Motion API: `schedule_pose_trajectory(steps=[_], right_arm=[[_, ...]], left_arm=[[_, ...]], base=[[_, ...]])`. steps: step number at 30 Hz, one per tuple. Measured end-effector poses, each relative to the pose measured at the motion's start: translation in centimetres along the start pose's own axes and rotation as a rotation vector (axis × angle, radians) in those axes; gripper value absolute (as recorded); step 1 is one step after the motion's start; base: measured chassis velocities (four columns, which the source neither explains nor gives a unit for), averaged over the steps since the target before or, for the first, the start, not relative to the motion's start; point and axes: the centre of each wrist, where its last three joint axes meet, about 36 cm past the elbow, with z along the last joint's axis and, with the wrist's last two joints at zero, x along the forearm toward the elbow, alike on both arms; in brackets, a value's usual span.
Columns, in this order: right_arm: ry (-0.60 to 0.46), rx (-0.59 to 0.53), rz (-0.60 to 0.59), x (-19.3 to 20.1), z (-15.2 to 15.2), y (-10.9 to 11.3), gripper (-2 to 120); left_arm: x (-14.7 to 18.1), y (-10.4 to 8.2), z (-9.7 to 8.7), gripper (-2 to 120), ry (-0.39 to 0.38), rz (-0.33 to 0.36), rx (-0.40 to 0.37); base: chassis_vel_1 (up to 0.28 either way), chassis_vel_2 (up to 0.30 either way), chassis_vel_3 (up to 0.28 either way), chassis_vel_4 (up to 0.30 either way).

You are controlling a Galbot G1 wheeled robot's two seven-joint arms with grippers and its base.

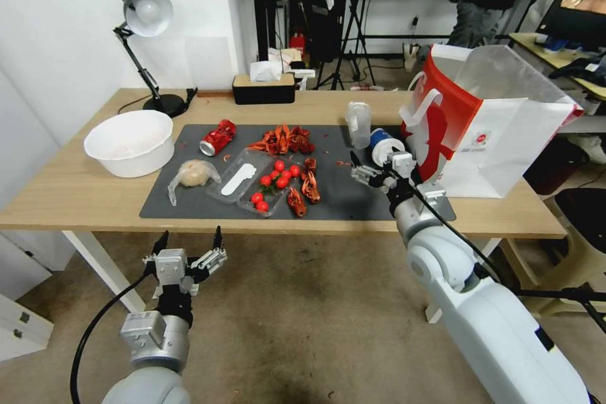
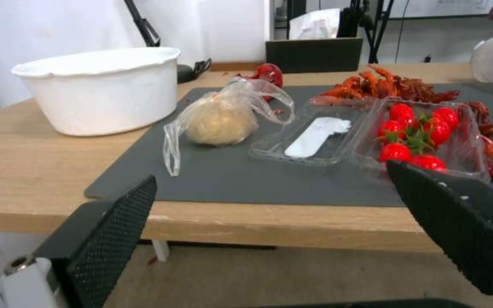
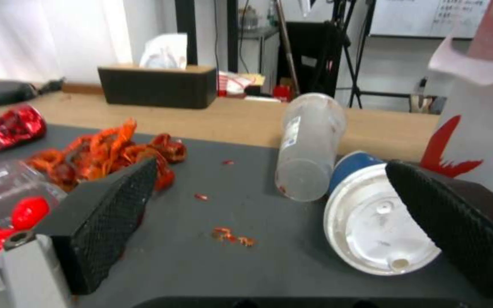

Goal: Pick up the trash from the table and place it into the takeout bag.

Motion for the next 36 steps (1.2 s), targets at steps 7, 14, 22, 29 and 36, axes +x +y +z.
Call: schedule_pose_trajectory(steps=[7,14,22,29,36], right_arm=[[0.054,0.036,0.045,-1.8,-1.0,0.0,100],[0.120,0.079,0.090,-2.9,-1.9,0.6,100],[0.180,0.106,0.118,-4.6,-2.4,0.3,100],[0.199,0.110,0.132,-5.7,-2.2,-0.3,100],[0.219,0.114,0.150,-6.7,-2.3,-1.6,100]], left_arm=[[0.0,0.1,-0.1,100,-0.003,-0.007,-0.003],[0.0,0.0,-0.1,100,-0.005,-0.005,-0.007],[-0.1,0.1,0.0,100,-0.007,-0.006,-0.012],[-0.2,-0.1,-0.1,100,-0.008,0.002,-0.004],[-0.2,-0.2,-0.2,100,-0.013,0.003,-0.003]], base=[[0.000,0.000,0.000,0.000],[0.000,0.000,0.000,0.000],[0.000,0.000,0.000,0.000],[0.000,0.000,0.000,0.000],[0.000,0.000,0.000,0.000]])
